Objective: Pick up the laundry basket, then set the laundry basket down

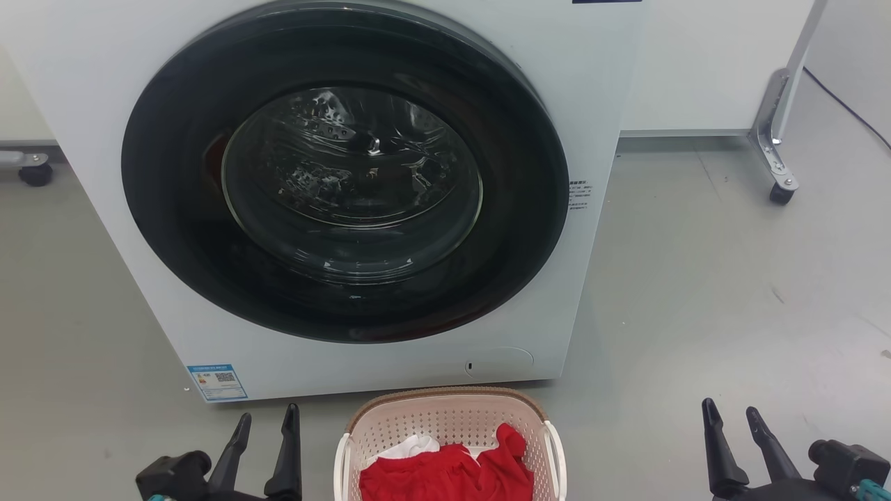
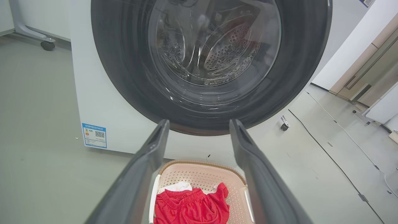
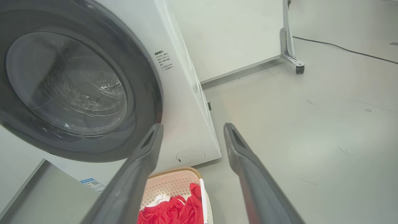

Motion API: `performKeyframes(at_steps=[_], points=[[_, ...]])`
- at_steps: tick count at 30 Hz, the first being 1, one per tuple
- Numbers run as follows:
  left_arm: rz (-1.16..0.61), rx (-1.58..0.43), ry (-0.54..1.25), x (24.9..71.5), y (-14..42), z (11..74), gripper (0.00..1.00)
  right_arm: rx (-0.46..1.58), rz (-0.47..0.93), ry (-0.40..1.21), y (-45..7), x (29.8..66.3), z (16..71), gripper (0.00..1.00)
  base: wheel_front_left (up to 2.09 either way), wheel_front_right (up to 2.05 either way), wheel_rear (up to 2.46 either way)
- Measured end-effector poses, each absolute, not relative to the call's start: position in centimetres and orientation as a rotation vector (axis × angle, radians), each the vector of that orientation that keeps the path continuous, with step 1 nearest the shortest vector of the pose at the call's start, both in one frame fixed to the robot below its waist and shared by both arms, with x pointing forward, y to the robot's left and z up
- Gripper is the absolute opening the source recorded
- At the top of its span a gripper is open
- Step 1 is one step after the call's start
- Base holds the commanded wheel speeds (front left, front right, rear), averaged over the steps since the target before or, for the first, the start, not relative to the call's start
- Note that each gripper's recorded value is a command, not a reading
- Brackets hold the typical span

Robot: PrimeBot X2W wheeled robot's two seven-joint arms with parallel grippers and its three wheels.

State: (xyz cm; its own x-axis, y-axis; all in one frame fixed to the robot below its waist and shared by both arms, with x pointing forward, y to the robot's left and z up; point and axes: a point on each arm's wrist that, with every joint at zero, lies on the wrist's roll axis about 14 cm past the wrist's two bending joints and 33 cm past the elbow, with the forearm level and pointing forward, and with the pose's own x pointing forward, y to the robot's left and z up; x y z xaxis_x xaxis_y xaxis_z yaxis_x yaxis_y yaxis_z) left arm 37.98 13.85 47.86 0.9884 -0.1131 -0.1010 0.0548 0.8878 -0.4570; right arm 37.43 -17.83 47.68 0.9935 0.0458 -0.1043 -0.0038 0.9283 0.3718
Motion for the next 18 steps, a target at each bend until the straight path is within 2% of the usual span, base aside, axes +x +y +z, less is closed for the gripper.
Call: performKeyframes(at_steps=[18], points=[[-0.091, -0.227, 0.063, 37.85, 13.73, 48.11, 1.0, 0.107, 0.079, 0.046, -16.98, 37.59, 48.44, 1.0, 0.0, 0.0, 0.0]])
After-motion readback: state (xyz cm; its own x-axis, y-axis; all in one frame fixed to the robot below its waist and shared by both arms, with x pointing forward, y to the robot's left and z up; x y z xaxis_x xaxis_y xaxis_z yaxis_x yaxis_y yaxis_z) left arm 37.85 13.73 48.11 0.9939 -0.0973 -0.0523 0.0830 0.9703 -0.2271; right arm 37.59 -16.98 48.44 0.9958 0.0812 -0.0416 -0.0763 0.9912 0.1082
